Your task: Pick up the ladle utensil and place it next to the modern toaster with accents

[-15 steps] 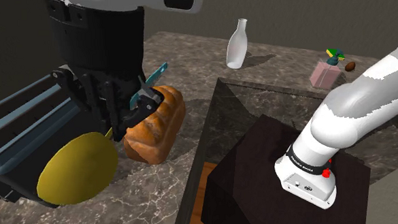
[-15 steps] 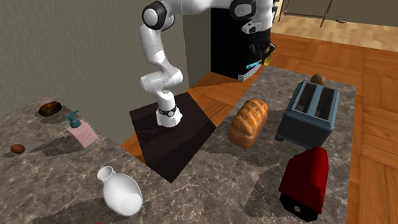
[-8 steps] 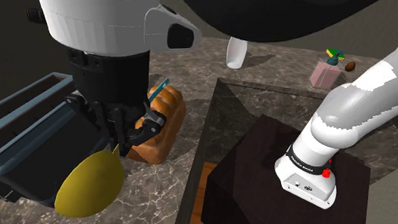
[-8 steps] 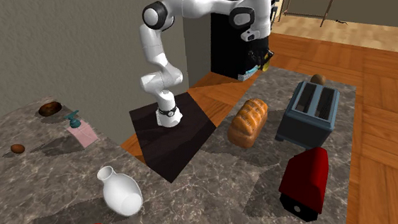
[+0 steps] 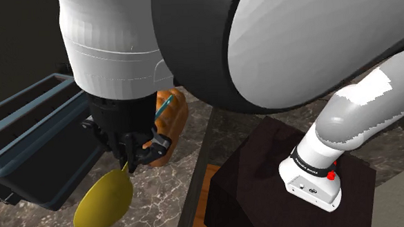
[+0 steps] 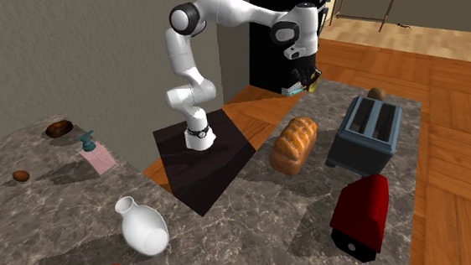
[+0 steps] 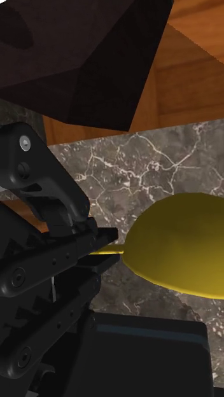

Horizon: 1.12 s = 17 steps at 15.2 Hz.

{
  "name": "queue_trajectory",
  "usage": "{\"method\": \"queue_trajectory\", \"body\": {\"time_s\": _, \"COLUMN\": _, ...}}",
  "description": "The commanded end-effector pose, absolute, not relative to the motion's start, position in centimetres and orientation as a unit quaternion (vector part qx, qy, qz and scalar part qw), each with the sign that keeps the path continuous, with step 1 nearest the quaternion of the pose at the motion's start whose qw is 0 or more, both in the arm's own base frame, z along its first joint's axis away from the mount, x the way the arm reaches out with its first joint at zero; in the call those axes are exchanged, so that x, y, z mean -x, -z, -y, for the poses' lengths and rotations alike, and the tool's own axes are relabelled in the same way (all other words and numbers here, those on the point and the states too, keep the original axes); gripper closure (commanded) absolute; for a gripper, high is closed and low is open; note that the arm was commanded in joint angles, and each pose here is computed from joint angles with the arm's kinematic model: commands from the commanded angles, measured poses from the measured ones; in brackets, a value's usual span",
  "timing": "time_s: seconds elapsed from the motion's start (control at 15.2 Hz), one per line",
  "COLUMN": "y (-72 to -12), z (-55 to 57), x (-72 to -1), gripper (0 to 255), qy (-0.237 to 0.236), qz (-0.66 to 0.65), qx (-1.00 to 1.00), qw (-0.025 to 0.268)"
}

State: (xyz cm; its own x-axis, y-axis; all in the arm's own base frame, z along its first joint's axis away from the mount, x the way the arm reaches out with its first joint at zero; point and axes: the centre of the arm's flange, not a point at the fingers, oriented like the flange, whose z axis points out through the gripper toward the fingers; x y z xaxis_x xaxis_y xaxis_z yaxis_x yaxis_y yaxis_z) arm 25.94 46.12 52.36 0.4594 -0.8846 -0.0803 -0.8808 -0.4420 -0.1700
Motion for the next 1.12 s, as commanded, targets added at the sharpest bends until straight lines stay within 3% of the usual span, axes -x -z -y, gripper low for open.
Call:
{"method": "queue_trajectory", "body": {"time_s": 0.0, "y": -51.3, "z": -46.1, "x": -26.0, "gripper": 255, "qy": 0.010, "qz": -0.520, "qx": 0.849, "qw": 0.094}}
{"method": "queue_trajectory", "body": {"time_s": 1.06, "y": -42.8, "z": -46.1, "x": -26.0, "gripper": 255, "qy": 0.010, "qz": -0.520, "qx": 0.849, "qw": 0.094}}
